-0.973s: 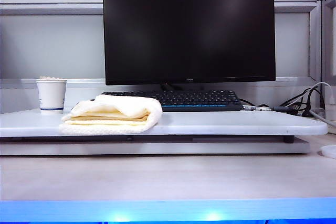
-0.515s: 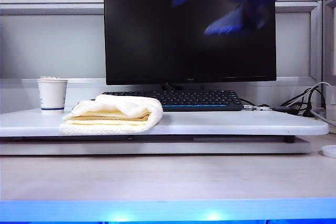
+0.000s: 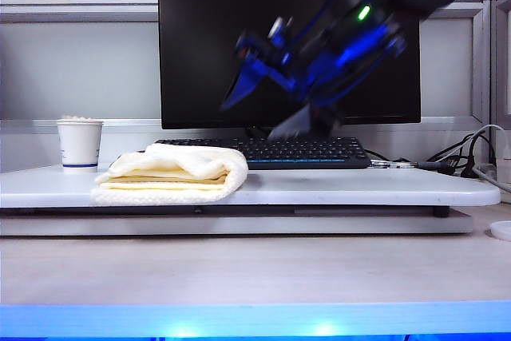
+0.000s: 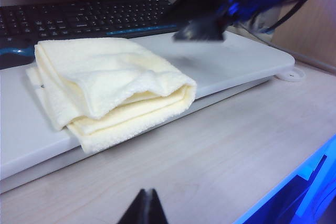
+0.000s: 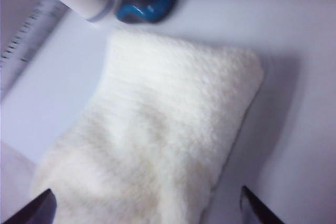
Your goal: Wipe the tabletop with a clean cloth to remove dust and stains.
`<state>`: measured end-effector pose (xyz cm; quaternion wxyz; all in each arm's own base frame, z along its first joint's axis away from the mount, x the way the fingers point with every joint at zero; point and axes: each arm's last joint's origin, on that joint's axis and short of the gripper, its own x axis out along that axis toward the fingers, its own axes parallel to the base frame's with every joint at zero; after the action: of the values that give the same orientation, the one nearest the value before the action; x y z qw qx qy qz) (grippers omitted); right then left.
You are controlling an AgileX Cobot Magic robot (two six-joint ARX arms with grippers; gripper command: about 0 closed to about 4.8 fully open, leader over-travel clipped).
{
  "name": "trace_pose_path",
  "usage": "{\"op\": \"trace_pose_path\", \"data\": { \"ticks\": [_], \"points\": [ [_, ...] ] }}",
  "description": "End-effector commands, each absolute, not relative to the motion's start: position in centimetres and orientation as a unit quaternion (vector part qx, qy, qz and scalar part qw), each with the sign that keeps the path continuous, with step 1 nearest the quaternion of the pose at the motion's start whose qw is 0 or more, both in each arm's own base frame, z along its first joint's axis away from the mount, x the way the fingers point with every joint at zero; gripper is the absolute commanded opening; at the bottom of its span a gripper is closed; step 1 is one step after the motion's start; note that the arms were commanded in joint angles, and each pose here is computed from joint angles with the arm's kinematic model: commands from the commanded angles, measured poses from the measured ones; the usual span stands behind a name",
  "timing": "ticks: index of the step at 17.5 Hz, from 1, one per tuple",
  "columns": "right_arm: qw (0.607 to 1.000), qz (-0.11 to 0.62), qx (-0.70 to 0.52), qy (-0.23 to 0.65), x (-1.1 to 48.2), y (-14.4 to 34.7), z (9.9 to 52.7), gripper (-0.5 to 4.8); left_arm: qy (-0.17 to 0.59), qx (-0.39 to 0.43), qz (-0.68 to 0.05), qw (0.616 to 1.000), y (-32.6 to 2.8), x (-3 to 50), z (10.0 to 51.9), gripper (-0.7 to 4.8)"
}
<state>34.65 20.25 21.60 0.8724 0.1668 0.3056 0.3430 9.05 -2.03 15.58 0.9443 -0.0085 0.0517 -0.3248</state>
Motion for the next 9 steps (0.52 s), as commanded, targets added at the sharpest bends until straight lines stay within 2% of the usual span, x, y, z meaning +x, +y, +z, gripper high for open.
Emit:
{"op": "trace_pose_path", "data": {
  "ticks": [1,6,7,9],
  "points": [
    [0.865,0.345,0.174,0.320,35.4,21.7,20.2,4.79,0.063,-0.014,-0.331,0.941,-2.0,9.0,15.3,-0.05],
    [0.861,0.328,0.178,0.346,36.3,23.5,17.8,4.79,0.063,-0.014,-0.331,0.941,-2.1,9.0,15.3,-0.05],
    [0.867,0.313,0.175,0.347,36.4,23.5,17.4,3.88,0.063,-0.014,-0.331,0.941,-2.0,9.0,15.3,-0.05],
    [0.873,0.297,0.171,0.347,36.5,23.4,17.1,0.14,0.063,-0.014,-0.331,0.941,-2.1,9.0,15.3,-0.05]
  ]
}}
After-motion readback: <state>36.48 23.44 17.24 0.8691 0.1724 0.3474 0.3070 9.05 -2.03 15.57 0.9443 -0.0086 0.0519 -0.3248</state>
